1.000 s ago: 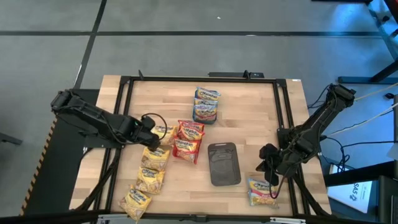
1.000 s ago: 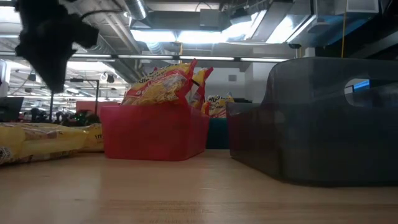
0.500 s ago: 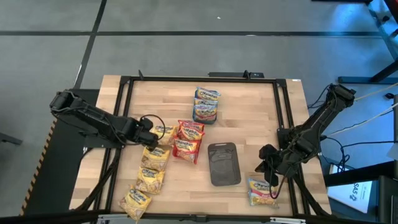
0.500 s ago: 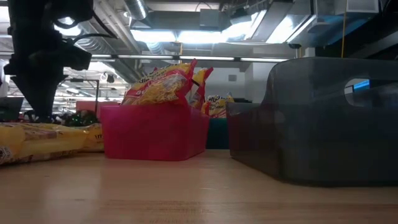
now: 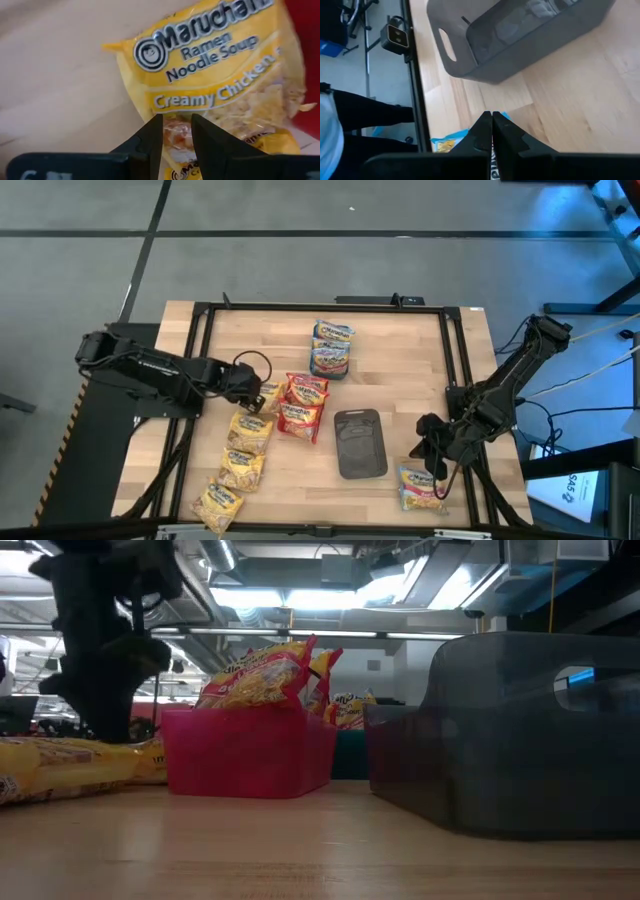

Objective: Sort Maruchan noodles
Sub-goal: Put the yellow bag into the black bin

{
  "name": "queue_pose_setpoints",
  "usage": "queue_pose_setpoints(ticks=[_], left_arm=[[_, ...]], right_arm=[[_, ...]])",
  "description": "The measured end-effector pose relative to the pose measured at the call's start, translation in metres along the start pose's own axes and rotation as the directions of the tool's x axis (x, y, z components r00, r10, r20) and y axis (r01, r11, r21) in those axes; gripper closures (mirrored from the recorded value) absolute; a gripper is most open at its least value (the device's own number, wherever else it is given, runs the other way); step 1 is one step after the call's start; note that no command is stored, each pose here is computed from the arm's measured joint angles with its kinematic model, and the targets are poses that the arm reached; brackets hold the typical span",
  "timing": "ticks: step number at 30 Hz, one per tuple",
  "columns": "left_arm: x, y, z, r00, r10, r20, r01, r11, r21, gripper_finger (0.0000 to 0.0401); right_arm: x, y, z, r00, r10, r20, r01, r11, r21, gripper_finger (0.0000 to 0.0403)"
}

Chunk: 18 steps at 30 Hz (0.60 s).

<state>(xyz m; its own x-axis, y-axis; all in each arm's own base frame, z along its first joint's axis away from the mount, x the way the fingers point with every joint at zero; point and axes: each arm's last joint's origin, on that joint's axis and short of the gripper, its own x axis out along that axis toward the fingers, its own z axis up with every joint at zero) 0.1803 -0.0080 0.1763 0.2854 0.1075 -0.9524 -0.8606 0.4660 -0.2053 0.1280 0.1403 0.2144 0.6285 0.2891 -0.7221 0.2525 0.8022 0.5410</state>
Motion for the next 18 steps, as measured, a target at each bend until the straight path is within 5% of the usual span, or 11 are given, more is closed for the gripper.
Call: queue_pose_setpoints(ticks=[18], left_arm=[[0.01,0.019,0.02,1.0,-0.001,-0.014,0.0,0.997,-0.071,0.0305]], right_arm=[[0.0,0.004,0.001,0.999,0.046,0.009,-0.046,0.999,0.014,0.0391]])
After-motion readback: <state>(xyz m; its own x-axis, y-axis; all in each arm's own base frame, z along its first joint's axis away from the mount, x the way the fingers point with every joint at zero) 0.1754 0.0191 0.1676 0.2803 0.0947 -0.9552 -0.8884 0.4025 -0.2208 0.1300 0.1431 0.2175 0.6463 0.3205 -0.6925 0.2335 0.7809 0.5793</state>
